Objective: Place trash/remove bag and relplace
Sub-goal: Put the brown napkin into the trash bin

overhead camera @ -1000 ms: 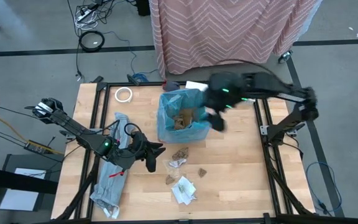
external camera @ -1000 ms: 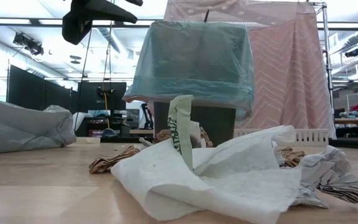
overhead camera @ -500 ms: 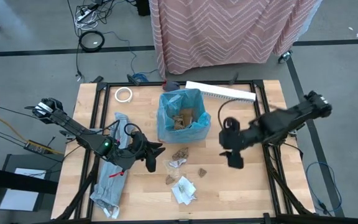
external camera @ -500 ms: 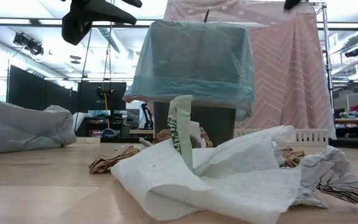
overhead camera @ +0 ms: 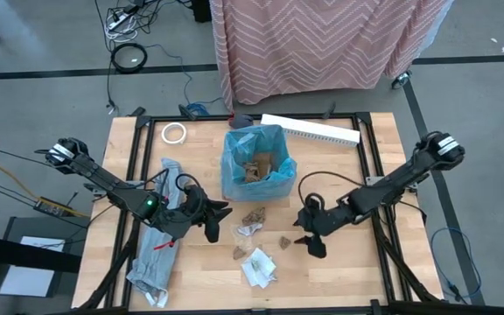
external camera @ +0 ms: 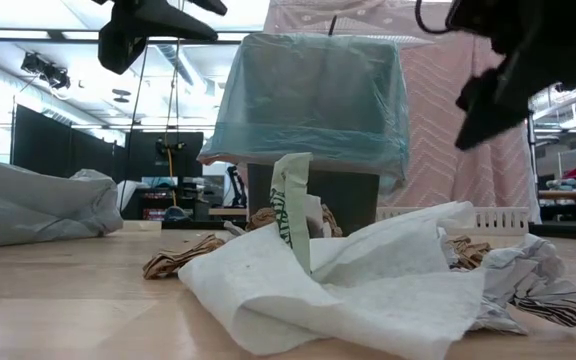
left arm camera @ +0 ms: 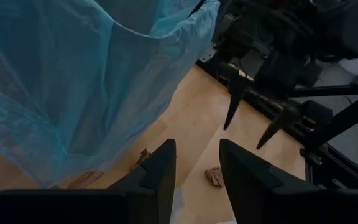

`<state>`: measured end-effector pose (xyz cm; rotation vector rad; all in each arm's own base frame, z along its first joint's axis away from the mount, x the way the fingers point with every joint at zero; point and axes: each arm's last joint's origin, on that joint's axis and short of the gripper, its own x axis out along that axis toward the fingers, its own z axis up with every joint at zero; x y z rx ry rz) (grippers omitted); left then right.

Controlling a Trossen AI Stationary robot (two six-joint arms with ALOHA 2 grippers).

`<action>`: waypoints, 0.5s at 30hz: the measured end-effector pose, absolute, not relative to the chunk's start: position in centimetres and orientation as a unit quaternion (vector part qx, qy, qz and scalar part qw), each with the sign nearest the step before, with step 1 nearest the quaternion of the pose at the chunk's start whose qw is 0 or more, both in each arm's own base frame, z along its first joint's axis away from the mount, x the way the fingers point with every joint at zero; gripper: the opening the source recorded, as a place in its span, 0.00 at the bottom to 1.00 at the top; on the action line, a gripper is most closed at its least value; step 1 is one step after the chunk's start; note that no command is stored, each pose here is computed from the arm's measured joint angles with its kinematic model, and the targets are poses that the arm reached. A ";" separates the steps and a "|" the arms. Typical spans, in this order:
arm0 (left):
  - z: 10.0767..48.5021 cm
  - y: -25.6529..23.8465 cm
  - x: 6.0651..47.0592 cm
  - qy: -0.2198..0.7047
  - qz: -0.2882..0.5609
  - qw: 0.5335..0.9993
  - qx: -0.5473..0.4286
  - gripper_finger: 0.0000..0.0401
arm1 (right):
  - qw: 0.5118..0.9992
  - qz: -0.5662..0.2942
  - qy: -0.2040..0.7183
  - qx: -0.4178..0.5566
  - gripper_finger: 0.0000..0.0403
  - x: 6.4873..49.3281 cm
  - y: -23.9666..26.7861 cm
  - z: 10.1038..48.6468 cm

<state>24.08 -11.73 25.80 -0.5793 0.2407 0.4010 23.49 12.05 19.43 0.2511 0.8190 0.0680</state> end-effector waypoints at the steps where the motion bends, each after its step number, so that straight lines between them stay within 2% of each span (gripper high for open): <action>1: 25.8 -11.7 24.1 0.118 0.196 0.931 -0.283 0.33 | 0.908 0.039 0.400 0.118 0.68 23.7 12.3 19.0; 6: 25.7 -11.7 24.1 0.120 0.196 0.931 -0.283 0.33 | 0.903 0.069 0.412 0.097 0.70 25.3 13.4 17.0; 15: 25.7 -11.7 24.0 0.123 0.196 0.931 -0.283 0.33 | 0.887 0.040 0.450 0.097 0.69 26.7 13.7 13.3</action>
